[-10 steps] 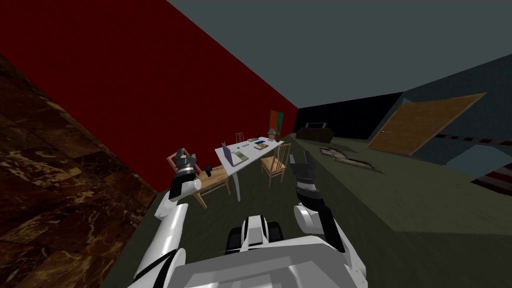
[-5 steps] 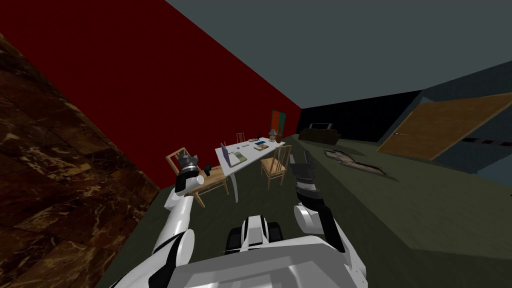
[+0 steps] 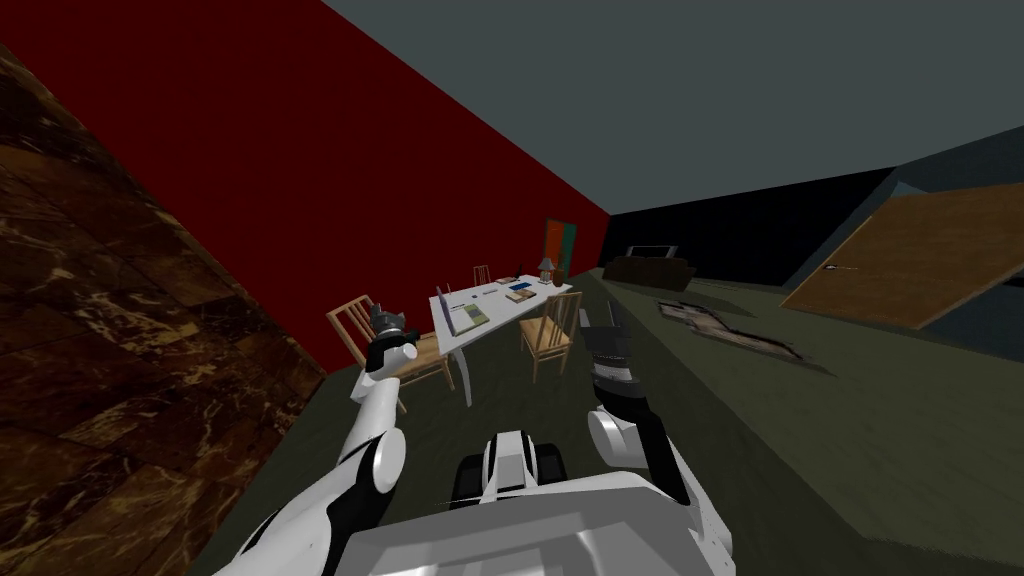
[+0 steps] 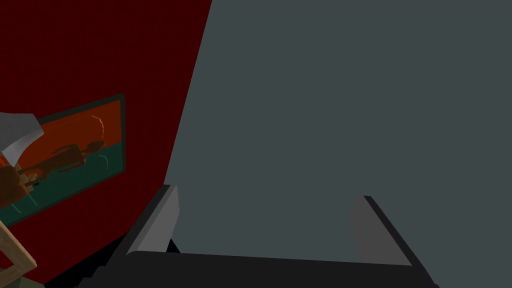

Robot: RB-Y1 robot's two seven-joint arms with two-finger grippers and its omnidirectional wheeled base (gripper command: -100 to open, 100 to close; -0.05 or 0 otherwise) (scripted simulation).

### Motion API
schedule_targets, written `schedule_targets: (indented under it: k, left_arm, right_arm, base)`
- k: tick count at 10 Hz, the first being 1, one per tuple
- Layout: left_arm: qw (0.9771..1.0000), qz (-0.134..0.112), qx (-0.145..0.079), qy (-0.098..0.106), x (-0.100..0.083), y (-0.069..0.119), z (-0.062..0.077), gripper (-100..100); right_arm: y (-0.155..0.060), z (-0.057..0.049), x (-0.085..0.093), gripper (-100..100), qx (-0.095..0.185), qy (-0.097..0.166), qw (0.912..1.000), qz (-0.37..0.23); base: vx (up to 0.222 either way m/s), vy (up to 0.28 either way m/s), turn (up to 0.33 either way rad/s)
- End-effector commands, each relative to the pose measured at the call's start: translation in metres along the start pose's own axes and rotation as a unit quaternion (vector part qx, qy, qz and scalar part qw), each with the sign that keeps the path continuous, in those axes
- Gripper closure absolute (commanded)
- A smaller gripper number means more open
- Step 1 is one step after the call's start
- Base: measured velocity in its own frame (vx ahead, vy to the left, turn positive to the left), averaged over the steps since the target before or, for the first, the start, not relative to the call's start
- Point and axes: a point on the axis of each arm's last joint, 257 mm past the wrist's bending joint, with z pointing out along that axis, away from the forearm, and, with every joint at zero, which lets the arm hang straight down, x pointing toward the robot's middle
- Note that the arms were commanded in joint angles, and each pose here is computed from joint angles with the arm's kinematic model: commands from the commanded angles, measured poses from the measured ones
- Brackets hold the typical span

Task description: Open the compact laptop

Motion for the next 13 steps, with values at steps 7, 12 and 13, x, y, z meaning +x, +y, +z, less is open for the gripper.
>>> schedule_targets:
  k: [7,12,13]
  left_arm:
    - [0.9921,-0.077,-0.089,-0.043,0.012,0.079,0.005,-100]
    - [0.9781,-0.133,-0.149,-0.059,0.043,0.129,-0.003,-100]
    - [0.9746,-0.143,-0.161,-0.061,0.05,0.139,-0.006,-100]
  right_arm:
    - [0.0,0.0,0.0,0,0.0,0.0,1.0,0.0]
    - [0.0,0.0,0.0,0,0.0,0.0,1.0,0.0]
    - [0.0,0.0,0.0,0,0.0,0.0,1.0,0.0]
  base:
    - [0.02,-0.1,0.061]
    - [0.02,-0.094,0.058]
    - [0.01,-0.1,0.082]
